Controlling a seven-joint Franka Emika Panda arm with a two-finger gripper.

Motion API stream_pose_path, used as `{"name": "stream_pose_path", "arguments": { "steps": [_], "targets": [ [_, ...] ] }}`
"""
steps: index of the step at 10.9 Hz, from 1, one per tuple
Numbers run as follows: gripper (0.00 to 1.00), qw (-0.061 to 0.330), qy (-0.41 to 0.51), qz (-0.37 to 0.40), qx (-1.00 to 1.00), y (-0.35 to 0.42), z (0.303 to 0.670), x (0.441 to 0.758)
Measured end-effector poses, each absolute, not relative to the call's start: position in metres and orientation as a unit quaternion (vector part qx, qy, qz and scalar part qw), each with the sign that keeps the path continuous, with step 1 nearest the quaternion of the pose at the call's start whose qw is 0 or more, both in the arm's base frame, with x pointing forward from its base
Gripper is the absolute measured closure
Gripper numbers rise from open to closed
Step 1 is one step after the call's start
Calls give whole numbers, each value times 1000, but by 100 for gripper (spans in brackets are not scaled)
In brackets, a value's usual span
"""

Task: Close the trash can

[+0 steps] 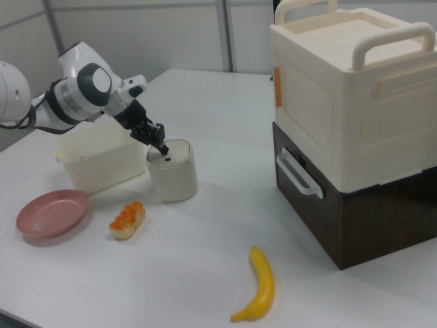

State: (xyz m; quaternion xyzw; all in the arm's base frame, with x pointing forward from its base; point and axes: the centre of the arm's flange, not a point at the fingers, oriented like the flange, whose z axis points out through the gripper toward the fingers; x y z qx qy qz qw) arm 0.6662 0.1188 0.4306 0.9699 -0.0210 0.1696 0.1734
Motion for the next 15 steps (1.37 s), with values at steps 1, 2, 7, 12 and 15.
{"name": "stream_pose_path", "arguments": {
  "steps": [1,2,7,12,15],
  "targets": [
    [99,158,-42,168,972,107,438,667],
    [99,133,-66,170,974,92,455,666],
    [99,8,-92,117,989,9,580,616],
    [99,-38,-80,73,993,-69,628,563],
    [99,-37,-67,57,995,-91,634,548]
  ]
}}
